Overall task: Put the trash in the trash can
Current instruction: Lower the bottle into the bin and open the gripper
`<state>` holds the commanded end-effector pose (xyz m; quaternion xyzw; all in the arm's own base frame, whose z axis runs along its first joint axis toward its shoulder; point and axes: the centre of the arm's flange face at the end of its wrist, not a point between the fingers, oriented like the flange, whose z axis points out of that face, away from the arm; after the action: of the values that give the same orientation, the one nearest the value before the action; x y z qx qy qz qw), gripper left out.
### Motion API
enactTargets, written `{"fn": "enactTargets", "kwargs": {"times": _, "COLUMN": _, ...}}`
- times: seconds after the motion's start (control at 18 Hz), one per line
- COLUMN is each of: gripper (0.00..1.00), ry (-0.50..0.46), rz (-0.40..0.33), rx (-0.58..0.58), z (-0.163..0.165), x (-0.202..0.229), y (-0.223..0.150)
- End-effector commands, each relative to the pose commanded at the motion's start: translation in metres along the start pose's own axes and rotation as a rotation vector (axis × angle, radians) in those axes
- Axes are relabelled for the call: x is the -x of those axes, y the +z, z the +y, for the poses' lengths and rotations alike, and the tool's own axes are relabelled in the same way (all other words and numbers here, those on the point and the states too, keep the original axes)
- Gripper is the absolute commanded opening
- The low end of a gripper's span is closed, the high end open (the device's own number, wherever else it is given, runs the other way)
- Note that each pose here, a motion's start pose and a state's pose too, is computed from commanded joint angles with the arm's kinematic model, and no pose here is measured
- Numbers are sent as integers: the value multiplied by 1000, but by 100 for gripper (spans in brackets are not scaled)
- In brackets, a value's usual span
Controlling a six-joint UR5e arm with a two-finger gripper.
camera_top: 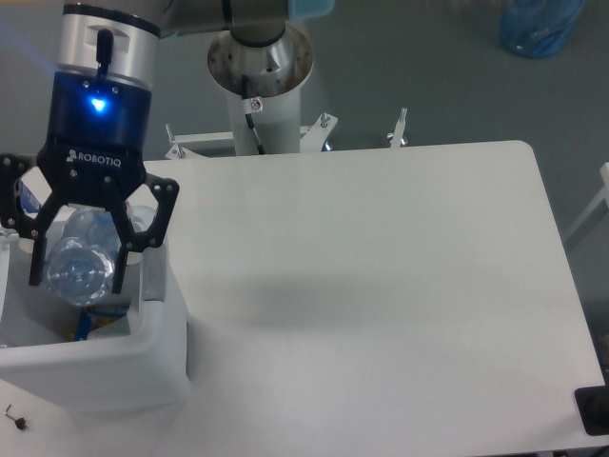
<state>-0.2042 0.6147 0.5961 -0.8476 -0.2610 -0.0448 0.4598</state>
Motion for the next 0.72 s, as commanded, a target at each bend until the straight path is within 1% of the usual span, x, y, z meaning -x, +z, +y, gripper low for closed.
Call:
{"fn": "enactTargets", "kwargs": {"times": 0.33, "gripper": 60, "ry": -3, "rz": -2, "rx": 10, "z": 2, "x": 3, "y": 9}}
{"fn": "enactTargets", "kwargs": {"times": 0.56, "gripper": 60, "ry": -12, "rz": -4, "rx": 43, "z": 11, "x": 9, "y": 29}}
{"fn": "enactTargets", "kwargs": {"times": 0.72, "gripper": 60, "ry": -7, "rz": 4, "rx": 54, "z": 16, "x": 3, "y": 34}}
